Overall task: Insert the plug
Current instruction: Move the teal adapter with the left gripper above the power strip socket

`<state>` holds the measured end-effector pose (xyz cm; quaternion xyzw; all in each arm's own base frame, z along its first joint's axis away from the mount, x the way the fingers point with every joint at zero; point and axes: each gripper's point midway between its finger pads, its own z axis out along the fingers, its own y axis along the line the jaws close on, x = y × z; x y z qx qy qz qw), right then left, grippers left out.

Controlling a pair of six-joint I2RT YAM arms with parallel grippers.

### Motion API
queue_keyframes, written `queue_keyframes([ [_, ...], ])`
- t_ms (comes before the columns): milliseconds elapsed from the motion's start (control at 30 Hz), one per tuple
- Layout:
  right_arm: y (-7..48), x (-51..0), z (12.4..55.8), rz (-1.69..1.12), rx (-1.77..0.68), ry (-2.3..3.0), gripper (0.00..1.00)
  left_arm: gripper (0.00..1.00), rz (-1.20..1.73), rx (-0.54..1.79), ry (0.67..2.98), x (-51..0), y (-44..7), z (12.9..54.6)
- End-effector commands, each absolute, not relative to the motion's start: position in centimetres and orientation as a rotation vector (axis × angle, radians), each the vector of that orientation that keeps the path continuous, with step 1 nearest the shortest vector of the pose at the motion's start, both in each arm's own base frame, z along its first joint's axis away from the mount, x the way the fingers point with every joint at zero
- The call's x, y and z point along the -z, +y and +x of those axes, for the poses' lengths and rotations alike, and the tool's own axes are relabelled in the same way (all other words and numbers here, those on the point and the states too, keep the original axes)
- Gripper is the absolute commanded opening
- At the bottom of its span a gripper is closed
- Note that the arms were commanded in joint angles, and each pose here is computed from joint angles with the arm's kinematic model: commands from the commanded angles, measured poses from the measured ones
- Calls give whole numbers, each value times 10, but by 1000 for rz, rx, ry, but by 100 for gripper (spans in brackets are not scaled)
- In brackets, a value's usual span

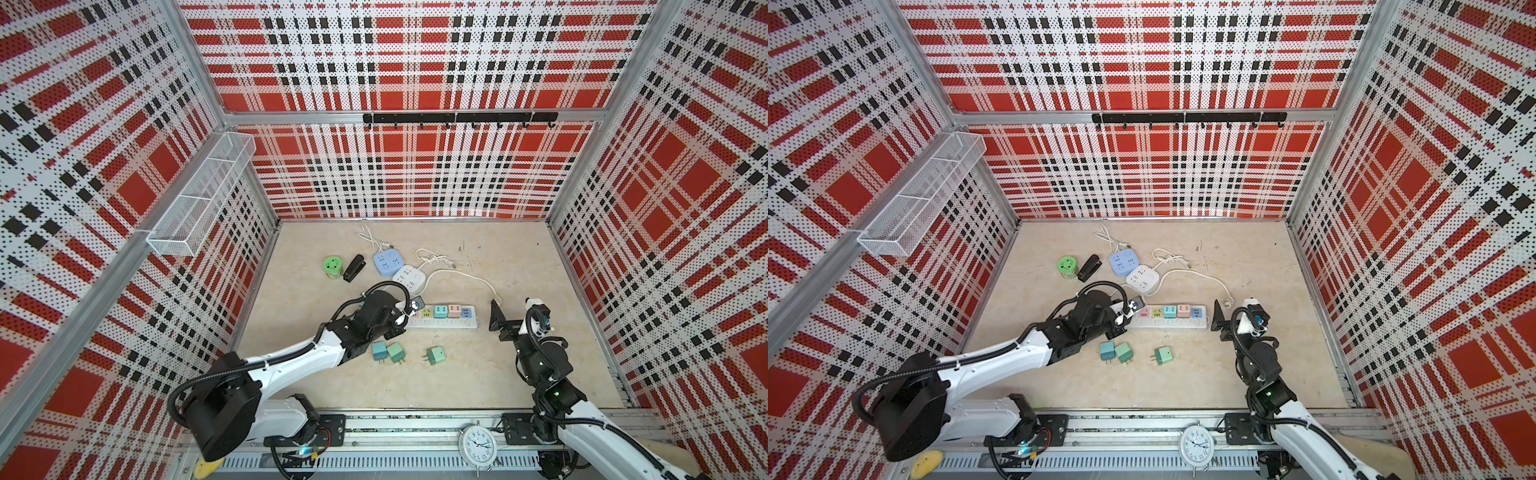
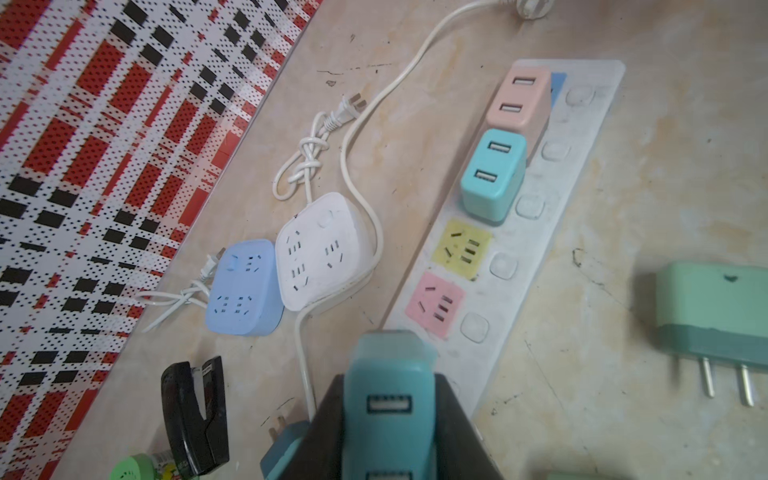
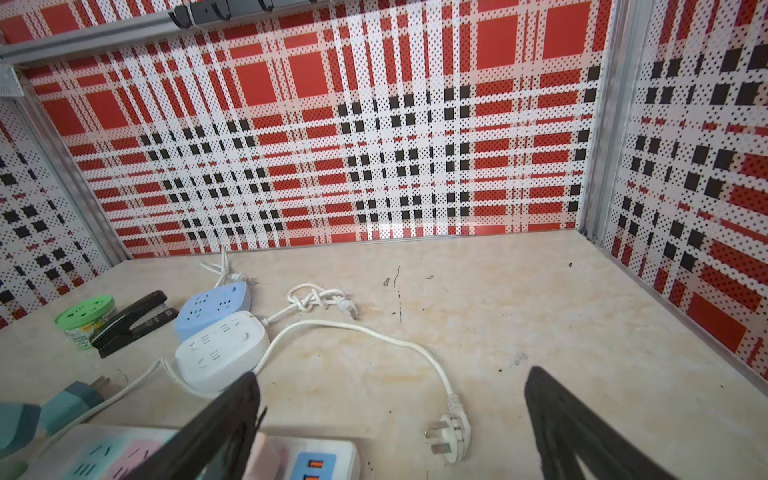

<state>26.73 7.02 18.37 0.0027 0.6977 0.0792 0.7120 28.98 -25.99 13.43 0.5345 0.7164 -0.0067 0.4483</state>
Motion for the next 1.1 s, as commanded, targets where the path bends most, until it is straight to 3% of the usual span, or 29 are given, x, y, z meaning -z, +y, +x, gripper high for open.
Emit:
queue_keyframes([
  [0, 72, -184, 268, 11, -202, 1536, 100, 0, 1516, 116, 1810, -117, -269, 283],
  [367, 69, -181, 270, 32, -188, 1547, 100, 0, 1660, 146, 1784, -100, -310, 307],
  [1067, 70, -179, 274, 33, -183, 1566, 100, 0, 1876, 326, 1669, -103, -334, 295],
])
